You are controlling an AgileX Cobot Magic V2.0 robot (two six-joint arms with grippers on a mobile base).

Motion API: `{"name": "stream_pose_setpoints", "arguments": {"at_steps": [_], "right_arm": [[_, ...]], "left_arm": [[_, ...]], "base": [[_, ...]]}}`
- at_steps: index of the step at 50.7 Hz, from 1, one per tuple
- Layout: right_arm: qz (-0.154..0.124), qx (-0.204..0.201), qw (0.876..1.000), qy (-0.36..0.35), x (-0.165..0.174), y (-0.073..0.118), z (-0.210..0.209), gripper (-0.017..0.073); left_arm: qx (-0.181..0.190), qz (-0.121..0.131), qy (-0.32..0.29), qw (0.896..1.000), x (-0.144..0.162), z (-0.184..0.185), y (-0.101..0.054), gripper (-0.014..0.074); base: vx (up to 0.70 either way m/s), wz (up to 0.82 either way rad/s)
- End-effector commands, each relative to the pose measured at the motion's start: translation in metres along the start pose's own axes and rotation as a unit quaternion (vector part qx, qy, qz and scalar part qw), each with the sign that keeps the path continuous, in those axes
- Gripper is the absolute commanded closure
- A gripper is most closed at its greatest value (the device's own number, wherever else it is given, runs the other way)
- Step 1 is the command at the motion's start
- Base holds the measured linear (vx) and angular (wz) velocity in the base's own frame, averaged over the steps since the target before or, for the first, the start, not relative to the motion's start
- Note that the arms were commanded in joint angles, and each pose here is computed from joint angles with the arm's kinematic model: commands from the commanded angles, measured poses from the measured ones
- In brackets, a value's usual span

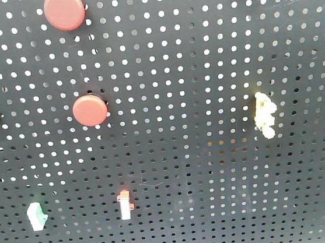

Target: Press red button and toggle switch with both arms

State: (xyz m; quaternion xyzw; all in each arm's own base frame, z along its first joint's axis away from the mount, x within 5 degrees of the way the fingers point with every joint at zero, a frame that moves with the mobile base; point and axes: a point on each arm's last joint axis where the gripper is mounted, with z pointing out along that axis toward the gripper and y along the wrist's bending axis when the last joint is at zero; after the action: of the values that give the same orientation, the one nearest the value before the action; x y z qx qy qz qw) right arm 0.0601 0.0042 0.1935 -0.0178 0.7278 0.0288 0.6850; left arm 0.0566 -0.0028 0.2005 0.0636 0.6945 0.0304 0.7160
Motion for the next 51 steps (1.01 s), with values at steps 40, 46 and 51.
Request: {"name": "stream_pose_setpoints", "arguments": {"at_steps": [40, 46, 51], "right_arm": [[-0.026, 0.014, 0.999, -0.02, 0.0015, -0.0017, -0.0041, 0.0562], [-0.026, 0.014, 0.999, -0.02, 0.0015, -0.0017, -0.0041, 0.0562], [-0.026, 0.014, 0.999, -0.02, 0.0015, -0.0017, -0.0041, 0.0562]], "left_arm": [[-0.006, -0.005, -0.028, 1.0, 0.004, -0.0001, -0.0002, 0.0592], [-0.006, -0.005, -0.028, 1.0, 0.004, -0.0001, -0.0002, 0.0592], [-0.006, -0.005, -0.028, 1.0, 0.004, -0.0001, -0.0002, 0.0592]], "base": [[0.0, 0.0], [0.0, 0.0], [0.0, 0.0]]}}
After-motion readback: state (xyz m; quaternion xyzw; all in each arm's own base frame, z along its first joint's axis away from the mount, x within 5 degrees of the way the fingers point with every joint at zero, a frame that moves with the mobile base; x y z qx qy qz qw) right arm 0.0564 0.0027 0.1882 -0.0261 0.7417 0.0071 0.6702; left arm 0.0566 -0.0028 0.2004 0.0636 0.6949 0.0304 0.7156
